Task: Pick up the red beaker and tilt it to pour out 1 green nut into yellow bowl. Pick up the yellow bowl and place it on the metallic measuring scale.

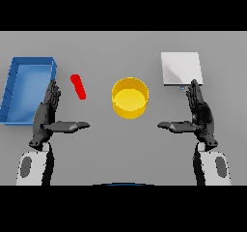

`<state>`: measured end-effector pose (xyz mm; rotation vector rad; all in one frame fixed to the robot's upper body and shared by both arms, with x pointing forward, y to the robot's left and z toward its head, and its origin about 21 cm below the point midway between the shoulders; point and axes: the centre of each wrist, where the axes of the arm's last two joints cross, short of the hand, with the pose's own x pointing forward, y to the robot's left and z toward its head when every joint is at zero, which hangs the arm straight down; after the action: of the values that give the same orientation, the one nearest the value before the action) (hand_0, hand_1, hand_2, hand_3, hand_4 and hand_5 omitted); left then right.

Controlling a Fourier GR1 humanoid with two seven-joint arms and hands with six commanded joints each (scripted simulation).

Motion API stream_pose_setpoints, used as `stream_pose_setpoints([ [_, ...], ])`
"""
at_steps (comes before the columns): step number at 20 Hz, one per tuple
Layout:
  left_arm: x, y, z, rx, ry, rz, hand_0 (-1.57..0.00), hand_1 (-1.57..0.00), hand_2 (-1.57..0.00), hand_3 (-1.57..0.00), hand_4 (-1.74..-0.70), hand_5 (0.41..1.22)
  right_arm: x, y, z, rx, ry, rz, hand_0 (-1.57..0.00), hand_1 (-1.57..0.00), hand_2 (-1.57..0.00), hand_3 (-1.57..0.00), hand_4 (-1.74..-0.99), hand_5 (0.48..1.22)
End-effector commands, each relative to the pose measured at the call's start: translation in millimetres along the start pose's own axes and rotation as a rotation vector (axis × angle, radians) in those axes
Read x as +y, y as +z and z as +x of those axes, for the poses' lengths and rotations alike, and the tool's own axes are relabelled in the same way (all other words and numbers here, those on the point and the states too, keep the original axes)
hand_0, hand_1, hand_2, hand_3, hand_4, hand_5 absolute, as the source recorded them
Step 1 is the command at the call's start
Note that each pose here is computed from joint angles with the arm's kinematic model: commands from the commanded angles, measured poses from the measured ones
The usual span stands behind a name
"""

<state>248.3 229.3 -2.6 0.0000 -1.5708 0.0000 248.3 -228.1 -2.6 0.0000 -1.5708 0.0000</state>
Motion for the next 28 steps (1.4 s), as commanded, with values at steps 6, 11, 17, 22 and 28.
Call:
stream_pose_setpoints([
  [6, 17, 5, 1, -0.003, -0.001, 0.001, 0.0, 0.0, 0.0, 0.0, -1.15, 0.599, 8.4, -1, -2, 0.009, -0.007, 0.003, 0.0, 0.0, 0.0, 0.0, -1.167, 0.599],
  [11, 18, 29, 16, -0.016, -0.146, -0.075, 0.0, 0.0, 0.0, 0.0, -1.16, 0.599, 15.8, 26, 4, -0.114, 0.343, 0.004, 0.0, 0.0, 0.0, 0.0, -1.159, 0.59],
  [17, 11, 22, 13, 0.012, -0.202, -0.09, 0.0, 0.0, 0.0, 0.0, -1.16, 0.604, 18.0, 29, 10, -0.12, 0.294, 0.02, 0.0, 0.0, 0.0, 0.0, -1.212, 0.607],
  [22, 1, -11, -3, 0.025, -0.242, -0.108, 0.0, 0.0, 0.0, 0.0, -1.22, 0.626, 15.0, 28, 9, -0.112, 0.302, 0.03, 0.0, 0.0, 0.0, 0.0, -1.256, 0.631],
  [28, -5, -45, -15, 0.03, -0.255, -0.111, 0.0, 0.0, 0.0, 0.0, -1.26, 0.668, 13.5, 27, 9, -0.134, 0.294, 0.034, 0.0, 0.0, 0.0, 0.0, -1.278, 0.634],
])
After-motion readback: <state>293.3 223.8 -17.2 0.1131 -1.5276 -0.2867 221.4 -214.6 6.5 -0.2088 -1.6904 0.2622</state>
